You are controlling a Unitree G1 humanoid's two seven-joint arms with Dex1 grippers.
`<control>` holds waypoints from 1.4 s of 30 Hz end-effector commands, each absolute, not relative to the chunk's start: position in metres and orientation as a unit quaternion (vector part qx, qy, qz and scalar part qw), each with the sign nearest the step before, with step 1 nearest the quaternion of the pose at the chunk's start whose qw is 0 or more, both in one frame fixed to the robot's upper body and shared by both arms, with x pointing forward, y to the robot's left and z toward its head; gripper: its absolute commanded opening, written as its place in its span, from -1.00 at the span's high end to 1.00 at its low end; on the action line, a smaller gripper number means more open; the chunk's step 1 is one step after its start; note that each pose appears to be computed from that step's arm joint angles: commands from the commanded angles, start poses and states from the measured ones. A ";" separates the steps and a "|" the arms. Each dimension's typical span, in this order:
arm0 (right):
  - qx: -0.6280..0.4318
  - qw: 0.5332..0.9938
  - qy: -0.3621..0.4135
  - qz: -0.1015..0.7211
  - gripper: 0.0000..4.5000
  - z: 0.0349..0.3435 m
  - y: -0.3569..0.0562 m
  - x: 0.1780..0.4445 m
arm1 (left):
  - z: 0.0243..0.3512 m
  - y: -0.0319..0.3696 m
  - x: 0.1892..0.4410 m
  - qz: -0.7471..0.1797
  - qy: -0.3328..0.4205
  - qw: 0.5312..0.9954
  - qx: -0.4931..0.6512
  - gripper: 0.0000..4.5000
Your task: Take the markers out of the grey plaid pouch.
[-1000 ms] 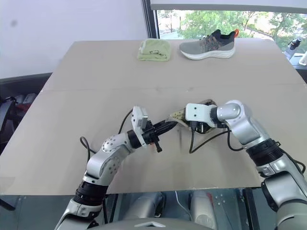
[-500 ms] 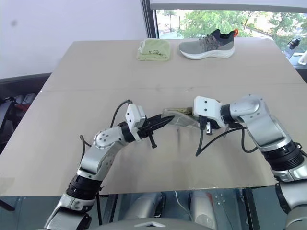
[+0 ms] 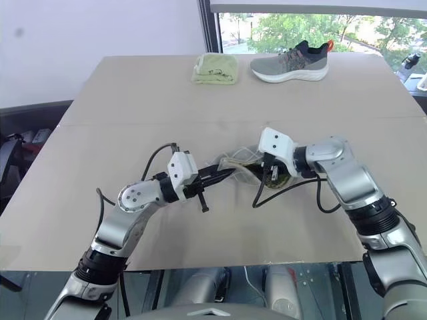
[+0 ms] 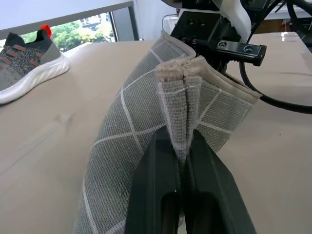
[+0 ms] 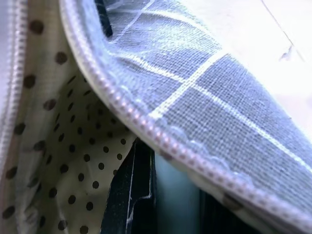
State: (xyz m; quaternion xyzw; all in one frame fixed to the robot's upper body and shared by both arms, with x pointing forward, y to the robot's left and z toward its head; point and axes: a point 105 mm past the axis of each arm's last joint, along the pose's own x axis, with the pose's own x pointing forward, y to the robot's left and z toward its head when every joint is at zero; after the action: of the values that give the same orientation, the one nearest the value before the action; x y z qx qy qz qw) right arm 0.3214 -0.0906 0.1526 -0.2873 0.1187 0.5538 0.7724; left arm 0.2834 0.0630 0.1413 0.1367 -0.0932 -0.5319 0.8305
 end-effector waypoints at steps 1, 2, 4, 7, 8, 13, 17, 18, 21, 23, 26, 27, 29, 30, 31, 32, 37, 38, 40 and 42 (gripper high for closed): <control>-0.321 0.784 0.058 0.528 0.84 0.191 -0.095 0.327 | 0.132 0.067 0.292 -0.513 -0.076 0.843 0.140 1.00; -0.333 0.773 0.069 0.535 0.84 0.186 -0.098 0.324 | 0.128 0.067 0.290 -0.517 -0.072 0.839 0.150 1.00; -0.385 0.753 0.100 0.524 0.84 0.164 -0.109 0.326 | 0.120 0.064 0.284 -0.530 -0.064 0.831 0.159 1.00; -0.426 0.740 0.114 0.508 0.84 0.141 -0.114 0.332 | 0.118 0.058 0.281 -0.535 -0.065 0.830 0.147 1.00; -0.429 0.736 0.116 0.511 0.84 0.135 -0.113 0.332 | 0.118 0.056 0.280 -0.536 -0.065 0.829 0.143 1.00; -0.418 0.728 0.123 0.529 0.16 0.119 -0.107 0.329 | 0.116 0.053 0.279 -0.538 -0.060 0.830 0.132 1.00; -0.412 0.742 0.122 0.514 -0.66 0.124 -0.111 0.335 | 0.114 0.053 0.278 -0.538 -0.055 0.831 0.130 1.00; -0.408 0.743 0.124 0.516 -0.66 0.125 -0.113 0.334 | 0.114 0.053 0.279 -0.538 -0.055 0.831 0.130 1.00; -0.398 0.747 0.127 0.517 -0.66 0.128 -0.116 0.332 | 0.113 0.054 0.280 -0.536 -0.052 0.833 0.128 1.00; -0.392 0.748 0.133 0.518 -0.66 0.128 -0.118 0.331 | 0.113 0.054 0.282 -0.535 -0.050 0.834 0.127 1.00; -0.393 0.745 0.142 0.519 -0.66 0.122 -0.120 0.329 | 0.113 0.055 0.285 -0.532 -0.049 0.836 0.123 1.00; -0.395 0.744 0.145 0.519 -0.66 0.120 -0.121 0.329 | 0.113 0.055 0.285 -0.532 -0.049 0.836 0.123 1.00; -0.400 0.741 0.148 0.518 -0.55 0.116 -0.121 0.328 | 0.113 0.056 0.287 -0.530 -0.049 0.837 0.123 1.00; -0.400 0.741 0.149 0.518 -0.42 0.115 -0.122 0.328 | 0.114 0.056 0.288 -0.530 -0.049 0.838 0.122 1.00; -0.400 0.741 0.149 0.518 -0.38 0.114 -0.122 0.328 | 0.114 0.057 0.289 -0.529 -0.049 0.838 0.122 1.00; -0.400 0.741 0.149 0.518 -0.17 0.114 -0.122 0.328 | 0.114 0.057 0.290 -0.527 -0.049 0.839 0.122 1.00; -0.396 0.750 0.134 0.513 0.84 0.125 -0.124 0.331 | 0.114 0.059 0.291 -0.524 -0.047 0.842 0.119 1.00; -0.394 0.751 0.130 0.513 0.83 0.128 -0.123 0.332 | 0.113 0.060 0.291 -0.524 -0.046 0.842 0.119 1.00; -0.378 0.758 0.115 0.519 0.83 0.140 -0.120 0.330 | 0.113 0.061 0.292 -0.522 -0.045 0.843 0.120 1.00; -0.371 0.757 0.098 0.529 0.83 0.152 -0.118 0.327 | 0.113 0.062 0.294 -0.519 -0.045 0.845 0.121 1.00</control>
State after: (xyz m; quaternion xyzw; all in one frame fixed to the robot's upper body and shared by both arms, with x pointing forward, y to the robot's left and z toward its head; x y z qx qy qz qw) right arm 0.3247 -0.1142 0.1211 -0.3684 0.1385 0.5384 0.7451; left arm 0.2881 0.0538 0.1076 0.1190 -0.0377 -0.5347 0.8358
